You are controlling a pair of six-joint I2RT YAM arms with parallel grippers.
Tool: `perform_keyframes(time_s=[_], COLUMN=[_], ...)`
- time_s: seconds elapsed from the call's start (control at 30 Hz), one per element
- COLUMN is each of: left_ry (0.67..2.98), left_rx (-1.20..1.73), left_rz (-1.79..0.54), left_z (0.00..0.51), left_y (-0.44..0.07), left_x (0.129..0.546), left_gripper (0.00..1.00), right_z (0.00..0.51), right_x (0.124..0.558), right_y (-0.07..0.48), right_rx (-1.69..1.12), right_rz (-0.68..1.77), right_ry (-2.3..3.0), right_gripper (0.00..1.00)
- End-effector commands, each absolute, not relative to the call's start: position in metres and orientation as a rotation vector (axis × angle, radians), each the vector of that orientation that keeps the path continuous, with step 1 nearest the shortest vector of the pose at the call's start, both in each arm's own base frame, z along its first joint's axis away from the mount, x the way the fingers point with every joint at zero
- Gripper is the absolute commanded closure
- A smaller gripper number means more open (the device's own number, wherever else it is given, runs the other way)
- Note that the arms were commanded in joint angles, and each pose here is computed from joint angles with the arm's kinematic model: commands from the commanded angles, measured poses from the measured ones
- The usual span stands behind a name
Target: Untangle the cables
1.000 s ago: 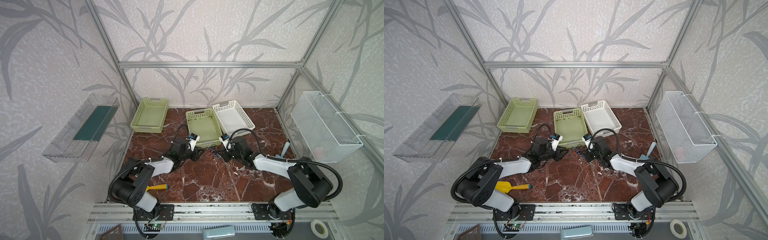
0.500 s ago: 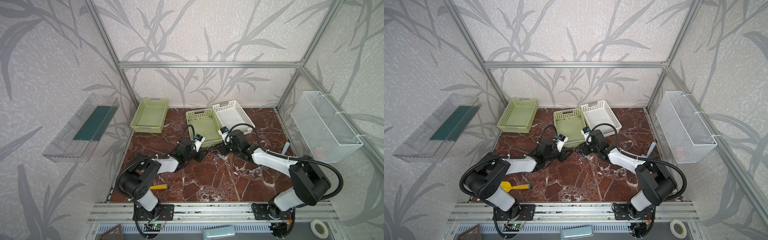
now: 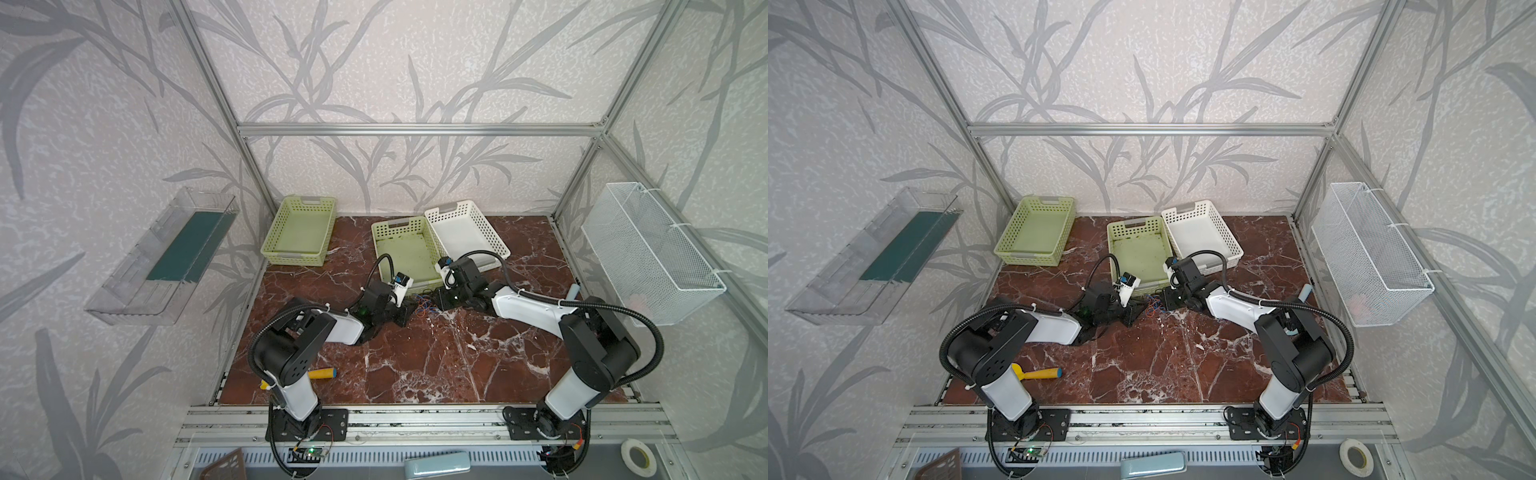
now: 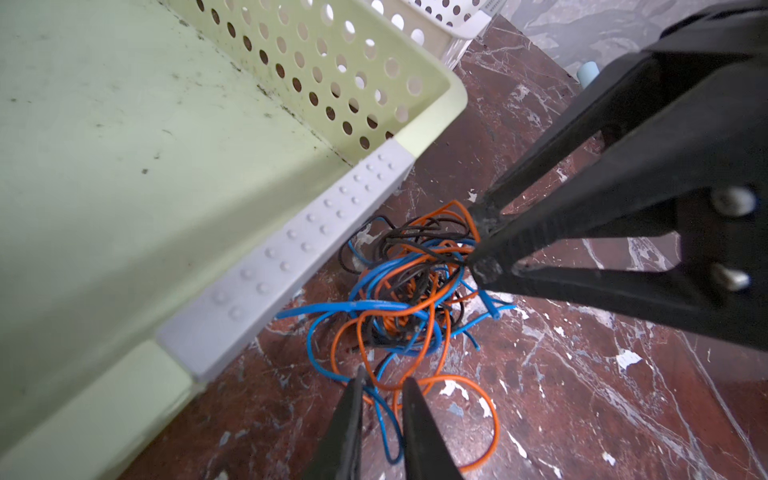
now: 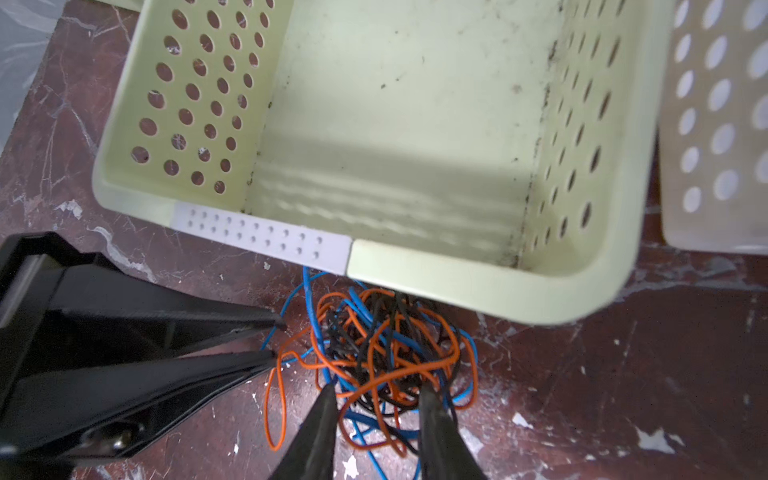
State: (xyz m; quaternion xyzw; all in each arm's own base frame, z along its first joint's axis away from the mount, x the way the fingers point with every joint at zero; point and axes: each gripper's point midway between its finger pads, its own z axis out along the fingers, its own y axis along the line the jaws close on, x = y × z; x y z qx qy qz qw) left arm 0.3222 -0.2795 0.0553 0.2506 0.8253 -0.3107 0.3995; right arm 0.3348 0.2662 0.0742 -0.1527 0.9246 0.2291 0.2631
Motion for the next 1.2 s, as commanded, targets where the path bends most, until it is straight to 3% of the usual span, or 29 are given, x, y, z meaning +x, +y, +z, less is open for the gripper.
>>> perform_keyframes(time_s=[0.0,0.37,0.77,1.17], left_ry=[2.046,2.06,2.069,2.036], left_rx=[0.627,0.58,0.516,0.551], left_rz=[-0.772,-0.677,-0.467,-0.494], left_z=[0.063,0.056,0.055,0.062], left_y=[-0.285,-0.273,-0.238,-0.241], left_x=[0.33,0.333,0.335,0.33], left_gripper=[0.81,0.99,1.0,1.0], right_z=[0.074,0.083,0.127,0.199], right_x=[0.339,0.338,0.332,0.32], right_y=[0.267,0.261,0.24,0.227], right_rx=[-0.401,-0.425,-0.452,-0.598], right_rz=[0.586,0.549,0.575,0.655], right_ry=[2.525,2.496,2.402,2.182], right_gripper=[0.7,1.0,1.0,1.0])
